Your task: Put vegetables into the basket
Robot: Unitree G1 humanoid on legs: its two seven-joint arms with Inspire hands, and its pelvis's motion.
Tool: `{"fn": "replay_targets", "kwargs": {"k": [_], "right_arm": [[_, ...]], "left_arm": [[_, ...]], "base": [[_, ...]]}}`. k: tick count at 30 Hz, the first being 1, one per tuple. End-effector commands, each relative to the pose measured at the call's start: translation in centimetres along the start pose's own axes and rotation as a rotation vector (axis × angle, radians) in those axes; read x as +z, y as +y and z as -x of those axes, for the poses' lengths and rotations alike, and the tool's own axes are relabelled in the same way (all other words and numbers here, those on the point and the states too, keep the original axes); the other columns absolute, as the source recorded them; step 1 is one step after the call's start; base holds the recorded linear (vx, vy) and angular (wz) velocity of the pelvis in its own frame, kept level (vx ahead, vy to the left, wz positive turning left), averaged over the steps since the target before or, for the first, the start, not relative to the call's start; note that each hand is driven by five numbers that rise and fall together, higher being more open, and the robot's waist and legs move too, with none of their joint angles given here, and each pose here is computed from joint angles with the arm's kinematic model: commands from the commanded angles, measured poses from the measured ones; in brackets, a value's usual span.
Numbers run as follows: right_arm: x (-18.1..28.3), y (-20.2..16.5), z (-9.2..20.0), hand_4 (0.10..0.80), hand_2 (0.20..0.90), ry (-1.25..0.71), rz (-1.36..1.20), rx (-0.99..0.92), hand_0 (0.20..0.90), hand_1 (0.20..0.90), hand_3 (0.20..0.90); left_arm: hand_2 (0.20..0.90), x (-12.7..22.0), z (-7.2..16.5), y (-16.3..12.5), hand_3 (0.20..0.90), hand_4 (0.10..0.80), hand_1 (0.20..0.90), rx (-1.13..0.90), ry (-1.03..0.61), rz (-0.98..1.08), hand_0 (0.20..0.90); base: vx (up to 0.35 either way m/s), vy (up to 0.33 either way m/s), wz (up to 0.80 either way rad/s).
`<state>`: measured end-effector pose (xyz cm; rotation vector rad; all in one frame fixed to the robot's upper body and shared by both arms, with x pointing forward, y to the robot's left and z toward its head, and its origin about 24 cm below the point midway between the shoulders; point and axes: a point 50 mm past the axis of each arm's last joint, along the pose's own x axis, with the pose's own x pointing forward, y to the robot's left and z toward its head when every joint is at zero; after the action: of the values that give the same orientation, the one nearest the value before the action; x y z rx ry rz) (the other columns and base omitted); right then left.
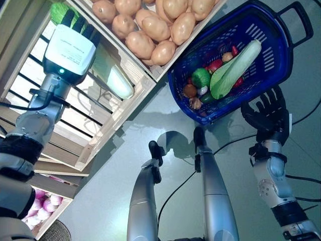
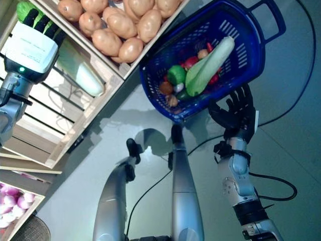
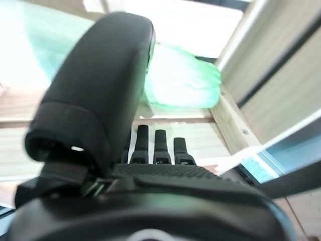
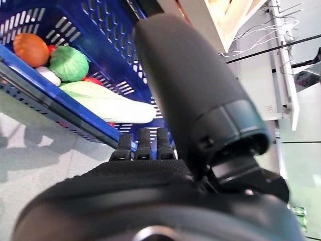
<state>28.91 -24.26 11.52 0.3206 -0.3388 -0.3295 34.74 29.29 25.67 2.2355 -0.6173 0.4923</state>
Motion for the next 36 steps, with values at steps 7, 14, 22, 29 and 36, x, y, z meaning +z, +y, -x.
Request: {"fn": "replay_targets", "kwargs": {"k": [7, 14, 22, 29, 36], "right_arm": [[4.7, 1.5, -0.5, 0.8, 0.9, -0.202, -0.071, 0.068, 0.9, 0.9, 0.9], [4.8, 1.7, -0.3, 0.8, 0.9, -0.21, -0.073, 0.064, 0.9, 0.9, 0.9], [5.3, 2.1, -0.7, 0.8, 0.9, -0.22, -0.082, 0.073, 0.9, 0.9, 0.9], [5.5, 2.1, -0.7, 0.8, 0.9, -0.226, -0.089, 0.071, 0.9, 0.9, 0.9], [5.6, 2.1, -0.7, 0.8, 0.9, -0.233, -0.096, 0.071, 0.9, 0.9, 0.9]], "left_arm": [[0.9, -4.4, -1.7, 3.0, 0.9, 0.8, 0.9, 0.091, 0.164, -0.014, 0.9], [0.9, -3.8, -1.7, 2.5, 0.9, 0.8, 0.9, 0.081, 0.164, 0.016, 0.9], [0.9, -4.1, -1.6, 2.3, 0.9, 0.8, 0.9, 0.058, 0.186, -0.008, 0.9], [0.3, -4.5, -1.4, 2.3, 0.3, 0.4, 0.3, 0.061, 0.217, -0.01, 0.3], [0.3, -4.7, -1.4, 2.4, 0.3, 0.4, 0.3, 0.066, 0.226, -0.018, 0.3]], "base": [[0.005, -0.002, -0.03], [0.0, -0.005, 0.0], [-0.002, -0.01, 0.0], [0.0, 0.0, 0.0], [0.0, 0.0, 0.0]]}}
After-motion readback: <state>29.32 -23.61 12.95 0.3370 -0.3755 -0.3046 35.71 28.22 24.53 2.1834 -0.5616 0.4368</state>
